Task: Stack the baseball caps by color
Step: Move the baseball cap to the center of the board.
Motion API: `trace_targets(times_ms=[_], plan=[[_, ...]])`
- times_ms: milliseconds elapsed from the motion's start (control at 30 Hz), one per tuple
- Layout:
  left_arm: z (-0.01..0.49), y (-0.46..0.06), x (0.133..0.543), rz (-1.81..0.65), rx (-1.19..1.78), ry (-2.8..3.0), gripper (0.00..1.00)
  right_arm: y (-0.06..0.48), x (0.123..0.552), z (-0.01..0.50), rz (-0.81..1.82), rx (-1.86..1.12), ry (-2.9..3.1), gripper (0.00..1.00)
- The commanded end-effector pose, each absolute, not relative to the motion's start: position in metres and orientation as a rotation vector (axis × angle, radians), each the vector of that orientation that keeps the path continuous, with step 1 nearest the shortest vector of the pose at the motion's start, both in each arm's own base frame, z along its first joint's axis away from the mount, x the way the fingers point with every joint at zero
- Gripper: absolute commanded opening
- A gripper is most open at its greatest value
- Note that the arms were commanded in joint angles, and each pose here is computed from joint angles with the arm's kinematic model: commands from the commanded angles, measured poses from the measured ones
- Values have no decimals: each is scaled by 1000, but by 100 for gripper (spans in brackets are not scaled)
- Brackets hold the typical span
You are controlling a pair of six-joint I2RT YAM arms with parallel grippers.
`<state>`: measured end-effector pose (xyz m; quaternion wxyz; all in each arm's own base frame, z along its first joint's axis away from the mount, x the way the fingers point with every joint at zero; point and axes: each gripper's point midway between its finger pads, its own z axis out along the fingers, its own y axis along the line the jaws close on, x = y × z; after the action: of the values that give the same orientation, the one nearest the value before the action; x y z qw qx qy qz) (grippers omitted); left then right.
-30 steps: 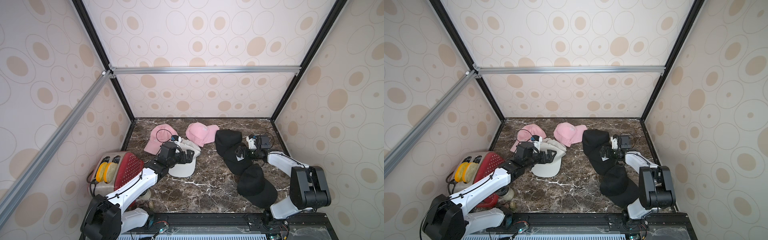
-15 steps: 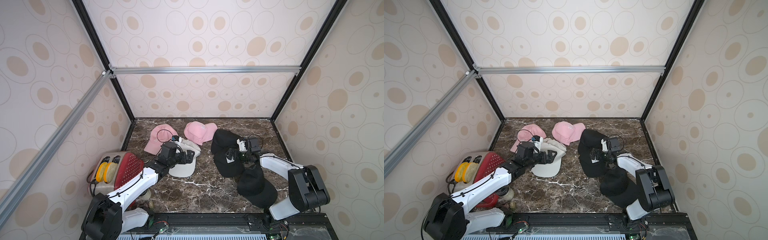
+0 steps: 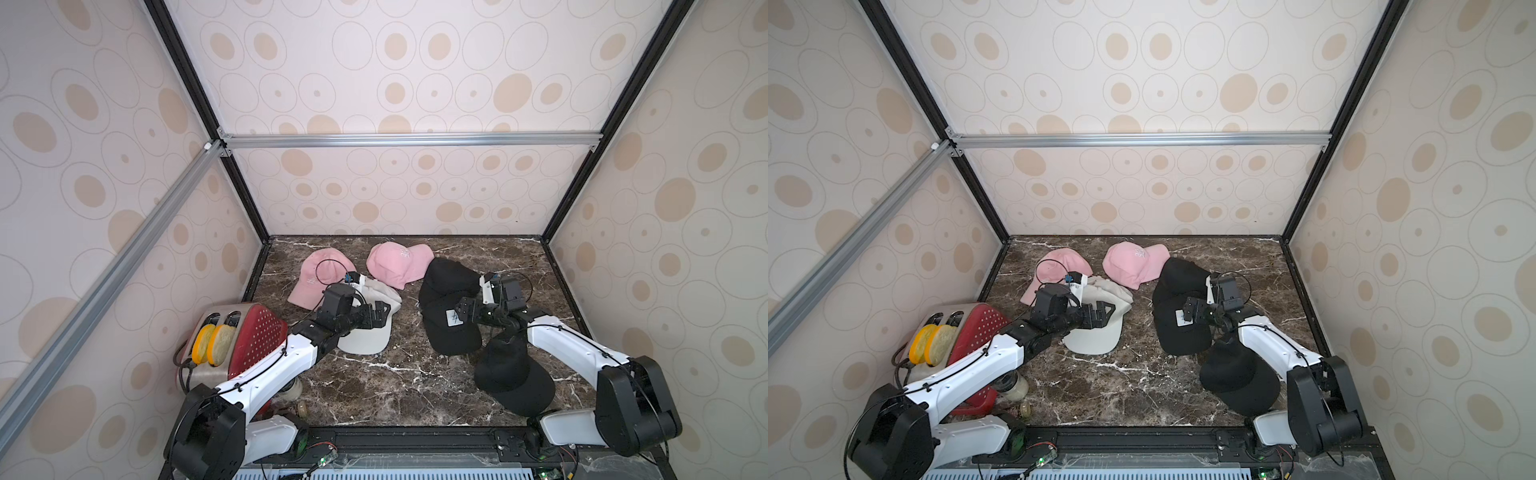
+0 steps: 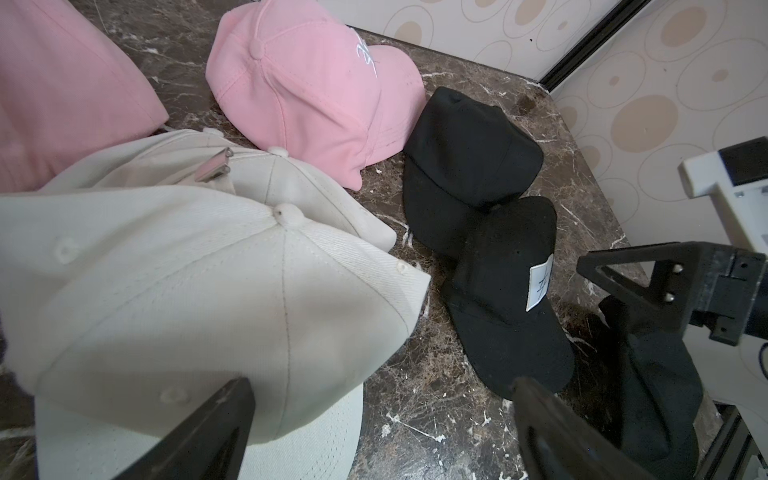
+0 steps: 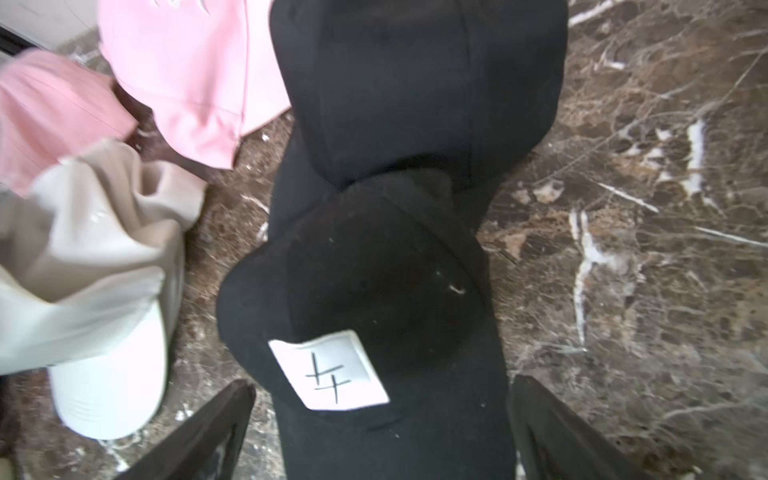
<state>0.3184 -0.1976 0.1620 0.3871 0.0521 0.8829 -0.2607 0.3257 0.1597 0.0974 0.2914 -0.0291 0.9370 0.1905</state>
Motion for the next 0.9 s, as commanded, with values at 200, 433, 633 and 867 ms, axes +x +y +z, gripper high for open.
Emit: trace_targets(times_ms=[200, 433, 633, 867], plan=[[180, -207, 319, -683, 183, 2201, 99, 195, 290, 71, 779, -282, 2576, 100], [191, -213, 316, -708, 201, 2174, 99, 203, 280, 64, 787, -292, 2596, 100], [203, -228, 309, -730, 263, 2144, 99, 222, 276, 66, 831, -346, 2589, 100], [206, -255, 302, -722, 367, 2142, 99, 238, 270, 74, 859, -396, 2571, 100]])
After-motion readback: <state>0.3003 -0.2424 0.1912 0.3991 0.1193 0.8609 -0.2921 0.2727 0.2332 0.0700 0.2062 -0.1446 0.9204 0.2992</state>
